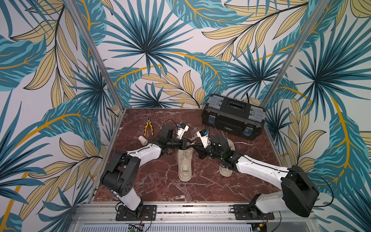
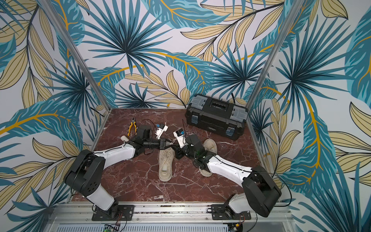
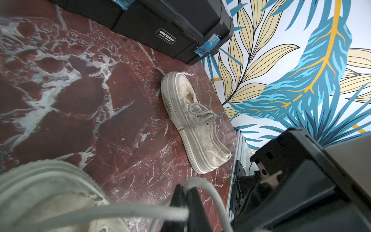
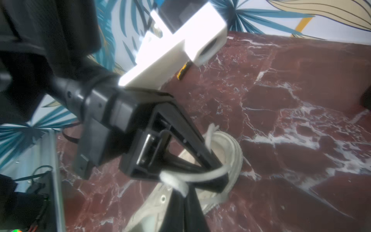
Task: Tie the shoes
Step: Cross the shoelace with the shoelace.
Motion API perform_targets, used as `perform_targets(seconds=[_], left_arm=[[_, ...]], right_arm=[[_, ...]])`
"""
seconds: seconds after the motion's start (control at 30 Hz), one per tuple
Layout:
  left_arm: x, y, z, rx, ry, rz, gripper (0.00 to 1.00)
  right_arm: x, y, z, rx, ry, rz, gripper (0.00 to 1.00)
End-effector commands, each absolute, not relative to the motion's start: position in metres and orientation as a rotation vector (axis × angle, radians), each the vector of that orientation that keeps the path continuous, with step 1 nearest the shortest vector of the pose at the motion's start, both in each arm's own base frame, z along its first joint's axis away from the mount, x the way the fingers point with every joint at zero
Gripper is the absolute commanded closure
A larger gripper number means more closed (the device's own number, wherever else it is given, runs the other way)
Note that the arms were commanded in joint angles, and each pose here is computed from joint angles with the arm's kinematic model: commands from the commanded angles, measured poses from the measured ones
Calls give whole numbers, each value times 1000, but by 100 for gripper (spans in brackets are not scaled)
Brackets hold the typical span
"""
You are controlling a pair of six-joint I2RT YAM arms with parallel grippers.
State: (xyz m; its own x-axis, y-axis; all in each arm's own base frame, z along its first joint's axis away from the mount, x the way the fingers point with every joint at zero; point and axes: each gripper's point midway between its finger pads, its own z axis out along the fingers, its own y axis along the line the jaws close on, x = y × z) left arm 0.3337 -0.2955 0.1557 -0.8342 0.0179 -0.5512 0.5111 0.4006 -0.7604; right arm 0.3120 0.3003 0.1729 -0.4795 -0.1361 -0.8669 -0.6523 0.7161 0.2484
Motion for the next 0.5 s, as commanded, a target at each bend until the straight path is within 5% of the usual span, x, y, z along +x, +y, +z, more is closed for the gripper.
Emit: perform_targets(seconds=[0.0, 0.47], left_arm=[[339, -302, 160, 487, 2187, -1459, 100], [349, -297, 151, 492, 2216, -1484, 100]], right_arm=[[315, 282, 147, -618, 2043, 465, 100], [313, 322, 145, -686, 1953, 416, 100]])
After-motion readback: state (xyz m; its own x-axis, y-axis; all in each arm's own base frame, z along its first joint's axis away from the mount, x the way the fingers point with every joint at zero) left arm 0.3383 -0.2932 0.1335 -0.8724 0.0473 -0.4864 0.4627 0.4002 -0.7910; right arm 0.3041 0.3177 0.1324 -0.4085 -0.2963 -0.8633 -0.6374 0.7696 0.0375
